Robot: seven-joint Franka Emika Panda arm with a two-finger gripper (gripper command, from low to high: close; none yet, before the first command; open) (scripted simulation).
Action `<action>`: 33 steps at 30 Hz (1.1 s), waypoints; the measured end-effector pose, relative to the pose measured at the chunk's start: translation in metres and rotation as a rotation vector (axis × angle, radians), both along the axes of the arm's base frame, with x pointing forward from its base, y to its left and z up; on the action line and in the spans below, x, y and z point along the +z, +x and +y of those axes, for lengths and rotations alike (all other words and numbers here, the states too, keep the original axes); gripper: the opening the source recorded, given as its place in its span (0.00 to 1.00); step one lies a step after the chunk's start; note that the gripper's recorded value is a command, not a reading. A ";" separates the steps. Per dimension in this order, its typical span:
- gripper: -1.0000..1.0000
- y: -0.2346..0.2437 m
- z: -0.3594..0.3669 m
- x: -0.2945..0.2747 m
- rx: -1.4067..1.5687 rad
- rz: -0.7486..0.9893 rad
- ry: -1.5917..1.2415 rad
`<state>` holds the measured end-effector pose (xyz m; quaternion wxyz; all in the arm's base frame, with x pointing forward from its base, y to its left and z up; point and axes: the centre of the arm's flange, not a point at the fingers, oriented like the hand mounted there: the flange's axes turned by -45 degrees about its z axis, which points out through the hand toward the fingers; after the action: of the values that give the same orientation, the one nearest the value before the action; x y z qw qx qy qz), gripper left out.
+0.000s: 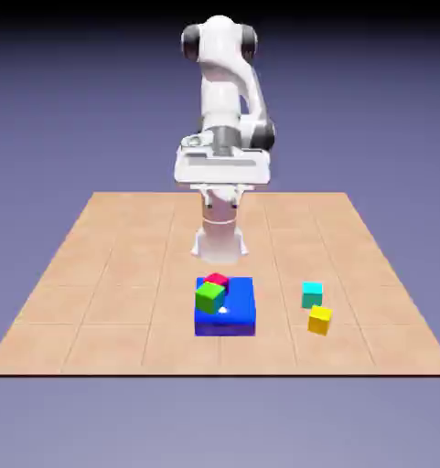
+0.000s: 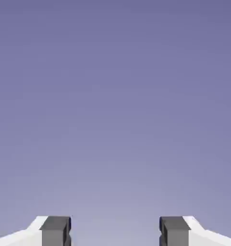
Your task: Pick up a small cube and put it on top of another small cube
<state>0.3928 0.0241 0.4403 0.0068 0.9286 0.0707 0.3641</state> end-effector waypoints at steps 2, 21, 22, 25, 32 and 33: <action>0.50 0.002 0.033 -0.030 0.139 0.080 -0.061; 0.50 -0.119 0.228 -0.268 1.242 0.566 -0.472; 0.50 -0.119 0.228 -0.277 1.242 0.566 -0.472; 0.50 -0.120 0.228 -0.305 1.241 0.566 -0.473; 0.00 -0.119 0.228 -0.275 1.242 0.567 -0.472; 0.00 -0.119 0.228 -0.267 1.242 0.567 -0.472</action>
<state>0.2737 0.2517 0.1737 -0.0194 0.7496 0.6612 0.0210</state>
